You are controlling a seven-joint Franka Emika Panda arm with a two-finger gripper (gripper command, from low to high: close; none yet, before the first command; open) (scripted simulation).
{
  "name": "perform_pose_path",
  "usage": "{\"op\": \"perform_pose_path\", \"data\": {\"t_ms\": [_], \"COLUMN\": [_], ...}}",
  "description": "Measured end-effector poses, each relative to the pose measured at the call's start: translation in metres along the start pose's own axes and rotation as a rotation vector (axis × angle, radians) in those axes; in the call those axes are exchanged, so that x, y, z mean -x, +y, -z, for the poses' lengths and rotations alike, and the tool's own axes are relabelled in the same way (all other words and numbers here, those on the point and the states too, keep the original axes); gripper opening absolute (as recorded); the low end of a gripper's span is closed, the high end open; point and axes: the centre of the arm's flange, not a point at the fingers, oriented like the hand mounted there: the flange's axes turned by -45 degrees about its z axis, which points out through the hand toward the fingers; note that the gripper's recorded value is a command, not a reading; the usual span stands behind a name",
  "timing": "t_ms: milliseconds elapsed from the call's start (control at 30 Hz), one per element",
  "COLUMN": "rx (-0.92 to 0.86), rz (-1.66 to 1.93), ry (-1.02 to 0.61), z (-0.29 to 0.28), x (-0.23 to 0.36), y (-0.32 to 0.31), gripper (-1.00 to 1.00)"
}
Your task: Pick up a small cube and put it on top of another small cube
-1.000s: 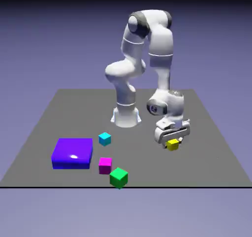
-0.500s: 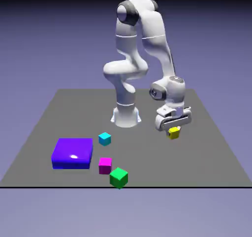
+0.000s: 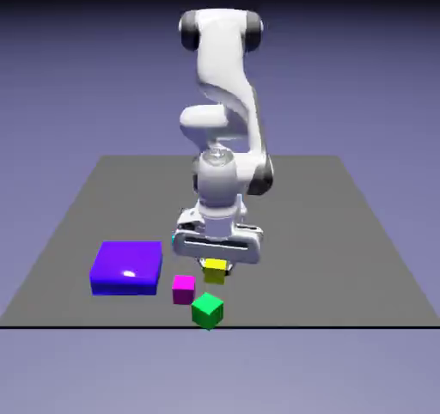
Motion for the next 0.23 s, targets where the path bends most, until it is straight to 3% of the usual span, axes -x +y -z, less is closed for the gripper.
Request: {"op": "perform_pose_path", "data": {"t_ms": [100,133,233], "rx": [-0.001,-0.006,0.000], "rz": [0.001,0.000,0.001], "ry": [0.000,0.000,0.000], "z": [-0.044,-0.055,-0.041], "x": [0.001,0.002,0.001], "y": [0.000,-0.001,0.000], "gripper": [-1.00,1.00,1.00]}}
